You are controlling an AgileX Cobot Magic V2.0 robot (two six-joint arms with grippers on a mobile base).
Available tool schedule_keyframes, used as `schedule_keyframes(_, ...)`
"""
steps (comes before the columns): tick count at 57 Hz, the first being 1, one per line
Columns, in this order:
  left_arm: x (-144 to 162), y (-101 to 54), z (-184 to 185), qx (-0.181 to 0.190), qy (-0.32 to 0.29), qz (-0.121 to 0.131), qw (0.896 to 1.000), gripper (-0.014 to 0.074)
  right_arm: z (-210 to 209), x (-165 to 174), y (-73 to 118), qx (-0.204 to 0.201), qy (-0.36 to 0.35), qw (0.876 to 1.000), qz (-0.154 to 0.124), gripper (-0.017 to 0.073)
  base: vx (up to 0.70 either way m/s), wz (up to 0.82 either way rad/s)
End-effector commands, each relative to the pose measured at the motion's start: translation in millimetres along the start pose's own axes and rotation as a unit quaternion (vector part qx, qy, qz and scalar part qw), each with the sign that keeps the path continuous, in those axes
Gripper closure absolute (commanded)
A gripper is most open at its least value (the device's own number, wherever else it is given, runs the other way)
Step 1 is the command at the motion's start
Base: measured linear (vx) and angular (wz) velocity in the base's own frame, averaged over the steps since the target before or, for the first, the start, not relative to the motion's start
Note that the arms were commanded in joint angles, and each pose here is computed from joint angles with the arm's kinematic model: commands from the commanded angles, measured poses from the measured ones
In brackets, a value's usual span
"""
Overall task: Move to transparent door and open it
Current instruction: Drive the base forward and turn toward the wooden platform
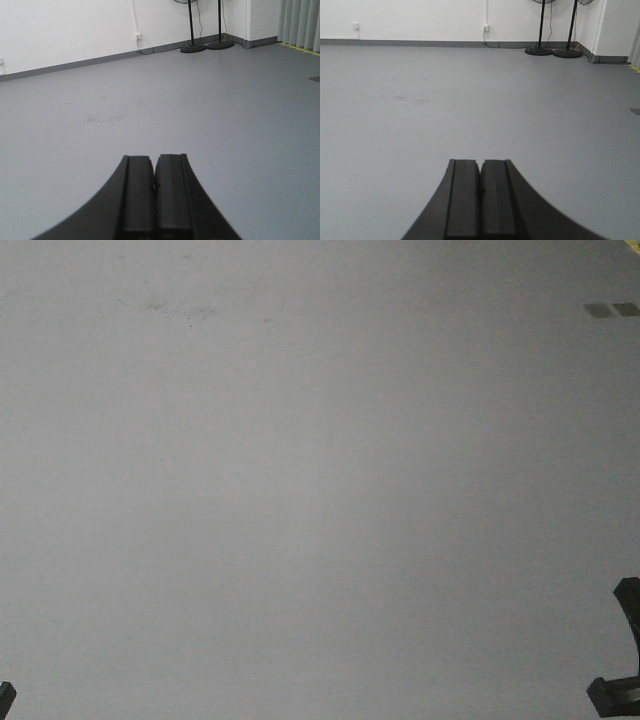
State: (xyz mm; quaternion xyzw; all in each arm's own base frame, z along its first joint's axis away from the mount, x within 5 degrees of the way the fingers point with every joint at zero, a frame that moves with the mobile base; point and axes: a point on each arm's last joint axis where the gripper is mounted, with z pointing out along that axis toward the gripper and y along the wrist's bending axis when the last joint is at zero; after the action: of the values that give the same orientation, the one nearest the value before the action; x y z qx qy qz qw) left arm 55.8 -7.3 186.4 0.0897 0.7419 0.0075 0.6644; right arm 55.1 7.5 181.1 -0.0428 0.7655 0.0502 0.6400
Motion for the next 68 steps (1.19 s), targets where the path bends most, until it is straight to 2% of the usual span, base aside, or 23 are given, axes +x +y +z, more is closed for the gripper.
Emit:
schedule_keyframes(1,-4.5,1.5,-0.7,-0.009,-0.04,-0.004,0.999,0.06,-1.2,-7.4,-0.2,0.002,-0.048,0.999,-0.003,0.0564,0.0,0.0)
schedule_keyframes(68,-4.5,1.5,-0.7,-0.009,-0.04,-0.004,0.999,0.06,-1.2,-7.4,-0.2,0.002,-0.048,0.999,-0.003,0.0564,0.02,0.02)
